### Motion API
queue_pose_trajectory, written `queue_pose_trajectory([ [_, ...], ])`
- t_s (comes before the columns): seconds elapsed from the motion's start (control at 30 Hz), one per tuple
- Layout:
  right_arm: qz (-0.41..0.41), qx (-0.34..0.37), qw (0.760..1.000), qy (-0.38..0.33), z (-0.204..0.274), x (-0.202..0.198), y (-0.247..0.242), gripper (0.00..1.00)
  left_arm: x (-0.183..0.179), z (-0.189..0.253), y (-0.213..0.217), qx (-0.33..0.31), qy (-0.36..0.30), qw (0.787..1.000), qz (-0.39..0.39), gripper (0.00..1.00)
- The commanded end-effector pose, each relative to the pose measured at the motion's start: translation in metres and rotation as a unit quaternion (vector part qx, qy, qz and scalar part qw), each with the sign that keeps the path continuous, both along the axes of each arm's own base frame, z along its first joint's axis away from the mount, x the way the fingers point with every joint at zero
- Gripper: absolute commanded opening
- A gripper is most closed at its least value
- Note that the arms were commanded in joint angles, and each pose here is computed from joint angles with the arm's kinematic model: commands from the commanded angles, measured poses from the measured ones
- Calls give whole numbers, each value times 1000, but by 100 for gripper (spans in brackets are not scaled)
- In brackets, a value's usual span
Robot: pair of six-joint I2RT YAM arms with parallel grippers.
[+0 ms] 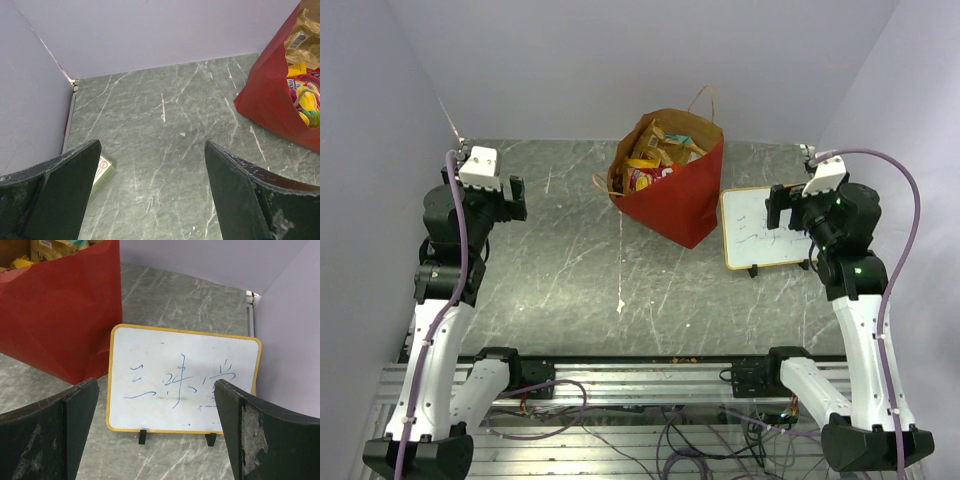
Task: Place the snacks into the paper bag
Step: Reset both arms
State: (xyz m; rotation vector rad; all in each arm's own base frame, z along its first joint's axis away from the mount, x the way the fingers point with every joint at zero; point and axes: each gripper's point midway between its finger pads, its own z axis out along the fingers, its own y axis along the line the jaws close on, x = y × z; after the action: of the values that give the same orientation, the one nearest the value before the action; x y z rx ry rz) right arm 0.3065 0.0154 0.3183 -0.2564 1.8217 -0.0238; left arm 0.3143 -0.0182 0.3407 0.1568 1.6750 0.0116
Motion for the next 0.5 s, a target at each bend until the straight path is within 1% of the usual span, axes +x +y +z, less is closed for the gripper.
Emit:
queue_pose_trajectory([
  [0.0,-6,5,1000,-30,21,-6,-4,100,-7,4,1,-1,-9,1000,-7,96],
  [0.17,-4,5,1000,-22,11,-9,-4,100,-7,-3,-1,-3,-1,1000,-13,96],
  [0.47,-7,0,1000,-24,11,-12,-7,100,-6,-2,0,-2,0,1000,-11,96],
])
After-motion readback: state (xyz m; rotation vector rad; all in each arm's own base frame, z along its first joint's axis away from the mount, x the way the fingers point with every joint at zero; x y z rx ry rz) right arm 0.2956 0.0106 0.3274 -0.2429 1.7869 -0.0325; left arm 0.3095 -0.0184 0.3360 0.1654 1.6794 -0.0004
